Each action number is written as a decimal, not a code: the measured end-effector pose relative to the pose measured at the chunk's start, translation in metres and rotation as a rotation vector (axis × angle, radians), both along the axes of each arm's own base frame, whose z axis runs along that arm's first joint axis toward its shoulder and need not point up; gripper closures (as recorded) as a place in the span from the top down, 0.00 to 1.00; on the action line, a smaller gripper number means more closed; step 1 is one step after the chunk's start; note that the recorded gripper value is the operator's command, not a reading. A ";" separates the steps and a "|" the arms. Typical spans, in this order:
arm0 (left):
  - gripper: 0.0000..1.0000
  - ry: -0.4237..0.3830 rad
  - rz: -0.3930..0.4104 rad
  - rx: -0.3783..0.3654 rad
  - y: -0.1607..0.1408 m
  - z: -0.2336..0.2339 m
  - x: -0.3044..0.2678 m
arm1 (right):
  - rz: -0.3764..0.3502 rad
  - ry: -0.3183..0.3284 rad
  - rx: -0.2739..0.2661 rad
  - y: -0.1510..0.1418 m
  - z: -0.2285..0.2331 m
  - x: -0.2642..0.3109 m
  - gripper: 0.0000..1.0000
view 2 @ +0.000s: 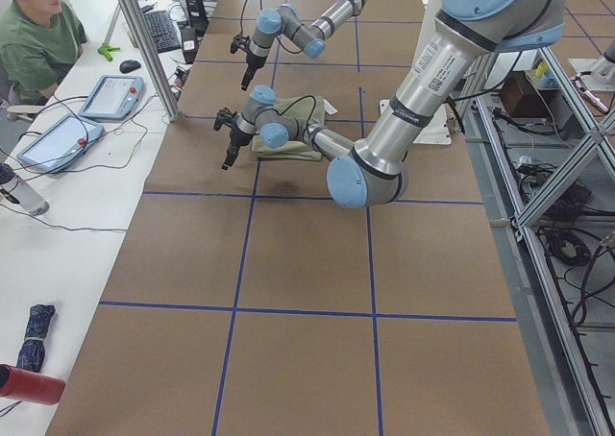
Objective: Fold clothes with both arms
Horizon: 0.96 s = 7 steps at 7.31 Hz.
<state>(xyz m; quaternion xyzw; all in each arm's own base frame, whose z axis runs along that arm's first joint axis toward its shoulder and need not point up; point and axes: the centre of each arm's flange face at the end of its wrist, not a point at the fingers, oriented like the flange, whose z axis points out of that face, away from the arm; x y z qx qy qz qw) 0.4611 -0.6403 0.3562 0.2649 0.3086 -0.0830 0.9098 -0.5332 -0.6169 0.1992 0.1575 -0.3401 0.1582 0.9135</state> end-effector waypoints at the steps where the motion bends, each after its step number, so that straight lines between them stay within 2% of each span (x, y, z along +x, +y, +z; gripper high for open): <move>1: 1.00 0.041 0.043 0.000 -0.001 -0.011 -0.018 | -0.061 -0.002 0.001 -0.005 0.005 0.015 1.00; 2: 1.00 0.069 0.092 0.012 0.008 -0.027 -0.049 | -0.128 -0.002 0.004 -0.015 0.020 0.043 1.00; 4: 1.00 0.029 0.200 0.070 0.046 -0.059 -0.132 | -0.271 0.038 0.032 -0.026 0.059 0.144 1.00; 5: 1.00 0.008 0.244 0.086 0.061 -0.059 -0.179 | -0.333 0.073 0.044 -0.028 0.074 0.205 1.00; 7: 1.00 -0.050 0.357 0.129 0.071 -0.020 -0.289 | -0.463 0.109 0.079 -0.026 0.124 0.333 1.00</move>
